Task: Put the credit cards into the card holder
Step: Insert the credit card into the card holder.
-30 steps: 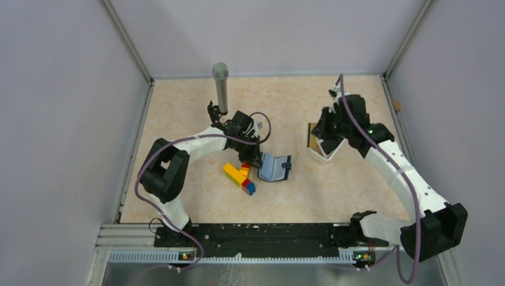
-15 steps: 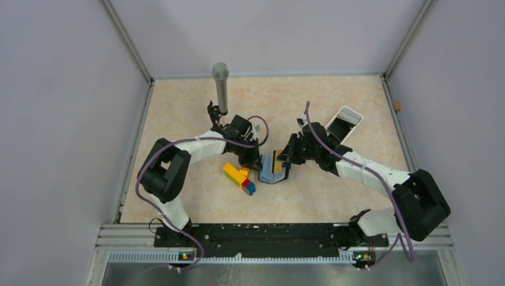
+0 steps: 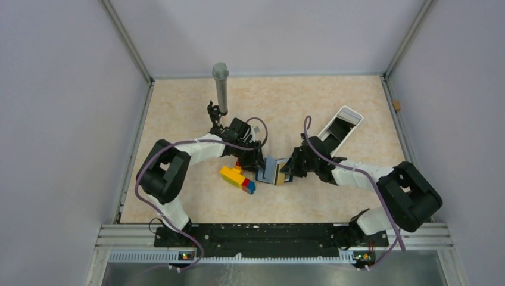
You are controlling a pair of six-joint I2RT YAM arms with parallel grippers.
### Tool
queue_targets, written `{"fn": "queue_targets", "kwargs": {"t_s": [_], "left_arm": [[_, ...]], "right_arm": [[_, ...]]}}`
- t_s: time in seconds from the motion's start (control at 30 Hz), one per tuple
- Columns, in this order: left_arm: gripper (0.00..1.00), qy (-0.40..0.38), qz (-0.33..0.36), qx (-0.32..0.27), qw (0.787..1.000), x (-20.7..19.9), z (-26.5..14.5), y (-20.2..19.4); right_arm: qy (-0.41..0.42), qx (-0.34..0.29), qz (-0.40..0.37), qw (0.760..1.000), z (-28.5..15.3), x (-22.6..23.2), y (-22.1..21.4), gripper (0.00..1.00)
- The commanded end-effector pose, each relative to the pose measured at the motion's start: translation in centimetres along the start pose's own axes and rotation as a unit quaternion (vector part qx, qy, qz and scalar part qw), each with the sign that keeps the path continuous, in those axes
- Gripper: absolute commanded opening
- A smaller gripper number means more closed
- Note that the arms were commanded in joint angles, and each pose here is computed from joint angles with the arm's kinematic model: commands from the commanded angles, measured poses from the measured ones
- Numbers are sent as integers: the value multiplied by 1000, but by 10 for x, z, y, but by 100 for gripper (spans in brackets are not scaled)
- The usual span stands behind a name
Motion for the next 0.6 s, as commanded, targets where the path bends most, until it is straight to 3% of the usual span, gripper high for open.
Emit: {"fn": "queue_targets", "kwargs": {"t_s": [0.0,0.57], "left_arm": [[46,-31,30,-41,998,-18,-13,12],[56,-57,33,-82,994,-31,-25,17]], "right_arm": [[25,-20,2,999,4,11,7,0],[-12,-37,-3,999,-1,0,12,0]]}}
Point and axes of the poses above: each gripper's point midway between its finger pads, its own z axis out along the fingers, its own x axis along the line the jaws close on, y = z × x, the point moved 2 cm from there along -z, back along the fingers, and after that the axes turned 15 degrees about z, right-handed, at the moved point
